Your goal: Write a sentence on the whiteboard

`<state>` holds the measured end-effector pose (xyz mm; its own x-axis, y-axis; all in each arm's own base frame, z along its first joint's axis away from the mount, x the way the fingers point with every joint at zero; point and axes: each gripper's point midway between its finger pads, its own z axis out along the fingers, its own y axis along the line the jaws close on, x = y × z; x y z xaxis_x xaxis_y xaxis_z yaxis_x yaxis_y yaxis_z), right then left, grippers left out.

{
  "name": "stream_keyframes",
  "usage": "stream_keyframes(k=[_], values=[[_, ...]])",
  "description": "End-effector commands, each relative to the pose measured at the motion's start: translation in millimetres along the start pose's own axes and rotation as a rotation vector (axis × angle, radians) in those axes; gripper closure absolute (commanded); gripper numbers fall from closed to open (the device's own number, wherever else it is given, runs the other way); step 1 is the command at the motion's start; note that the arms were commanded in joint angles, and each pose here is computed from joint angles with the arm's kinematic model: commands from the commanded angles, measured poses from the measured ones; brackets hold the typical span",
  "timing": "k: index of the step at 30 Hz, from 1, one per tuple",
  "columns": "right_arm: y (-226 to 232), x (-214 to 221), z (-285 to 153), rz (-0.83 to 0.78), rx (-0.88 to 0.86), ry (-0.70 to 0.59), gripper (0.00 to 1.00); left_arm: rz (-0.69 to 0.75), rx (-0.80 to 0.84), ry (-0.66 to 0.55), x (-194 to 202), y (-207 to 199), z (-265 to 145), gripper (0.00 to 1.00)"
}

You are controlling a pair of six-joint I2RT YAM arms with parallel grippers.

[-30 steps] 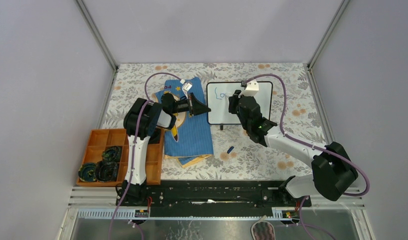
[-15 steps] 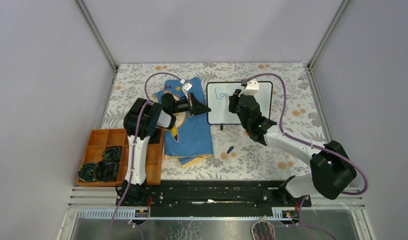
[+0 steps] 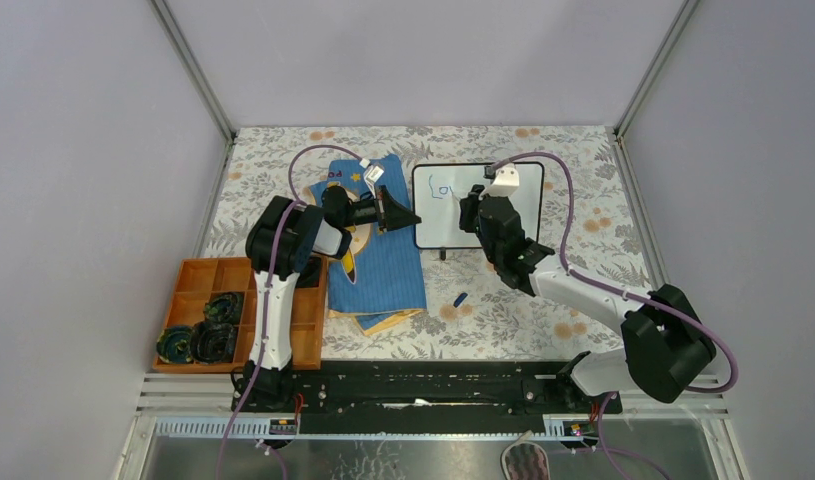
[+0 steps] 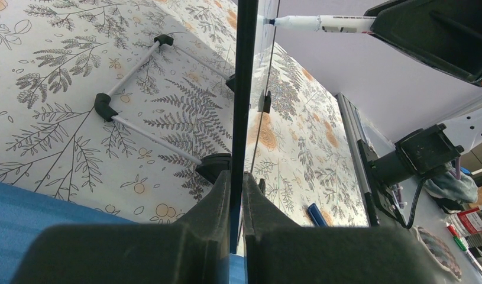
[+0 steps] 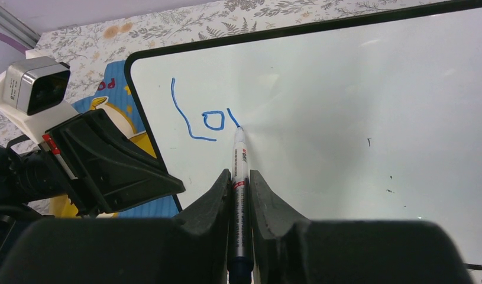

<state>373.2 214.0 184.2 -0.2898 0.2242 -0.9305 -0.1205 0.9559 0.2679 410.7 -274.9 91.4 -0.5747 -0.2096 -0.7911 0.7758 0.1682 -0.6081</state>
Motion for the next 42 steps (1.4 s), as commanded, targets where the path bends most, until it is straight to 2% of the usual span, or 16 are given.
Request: stream_keyframes(k=[1, 34, 42], values=[[-11.3, -5.0, -3.9, 0.015, 0.037, -0.017, 1.0, -0.026, -0.045, 0.014, 5.9, 9.1, -10.5, 1.0], [-7.2, -48.2, 6.4, 0.031, 0.051, -0.097, 1.0, -0.029, -0.047, 0.021, 9.1, 9.8, -10.8, 1.0], [-7.8, -49.4, -6.0, 0.045, 0.027, -0.099, 1.0, -0.029, -0.048, 0.021, 9.2, 10.2, -10.7, 1.0]])
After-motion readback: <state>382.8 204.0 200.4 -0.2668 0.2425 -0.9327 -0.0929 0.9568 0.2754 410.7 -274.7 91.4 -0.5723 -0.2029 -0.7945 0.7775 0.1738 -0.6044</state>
